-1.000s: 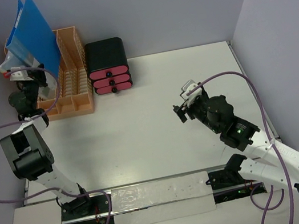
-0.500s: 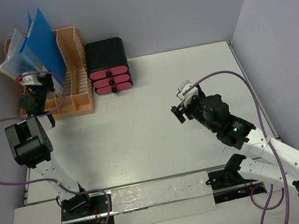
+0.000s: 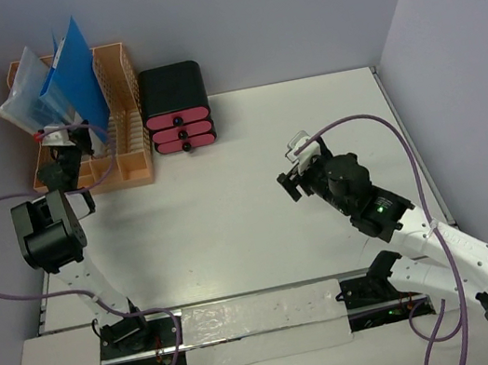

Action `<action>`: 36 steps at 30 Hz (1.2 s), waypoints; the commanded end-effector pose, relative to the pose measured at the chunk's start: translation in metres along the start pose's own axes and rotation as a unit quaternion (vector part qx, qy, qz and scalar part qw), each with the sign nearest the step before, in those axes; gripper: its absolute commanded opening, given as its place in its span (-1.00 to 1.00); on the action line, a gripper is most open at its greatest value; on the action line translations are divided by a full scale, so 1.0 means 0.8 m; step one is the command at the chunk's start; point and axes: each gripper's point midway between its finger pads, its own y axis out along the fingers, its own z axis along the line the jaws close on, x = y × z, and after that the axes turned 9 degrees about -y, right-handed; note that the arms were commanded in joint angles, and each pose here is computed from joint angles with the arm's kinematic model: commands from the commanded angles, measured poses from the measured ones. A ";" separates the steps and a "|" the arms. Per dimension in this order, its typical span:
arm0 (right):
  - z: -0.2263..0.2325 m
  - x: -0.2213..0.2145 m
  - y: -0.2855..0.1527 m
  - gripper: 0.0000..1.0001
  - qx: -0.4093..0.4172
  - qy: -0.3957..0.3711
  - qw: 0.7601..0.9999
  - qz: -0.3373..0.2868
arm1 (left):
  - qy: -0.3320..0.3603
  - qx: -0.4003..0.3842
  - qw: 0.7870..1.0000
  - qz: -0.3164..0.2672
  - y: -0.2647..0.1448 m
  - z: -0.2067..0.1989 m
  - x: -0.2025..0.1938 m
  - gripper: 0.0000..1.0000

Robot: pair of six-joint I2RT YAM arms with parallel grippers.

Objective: Organize the desk

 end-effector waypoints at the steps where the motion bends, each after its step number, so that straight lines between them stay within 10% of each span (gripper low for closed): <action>1: -0.009 0.012 -0.004 0.68 -0.016 0.015 1.000 -0.020 | -0.007 -0.034 0.998 0.046 -0.012 -0.025 -0.029 -1.00; 36: -0.047 0.072 -0.032 0.69 -0.038 0.047 0.998 -0.025 | 0.140 0.080 0.987 -0.017 0.060 -0.035 0.109 -1.00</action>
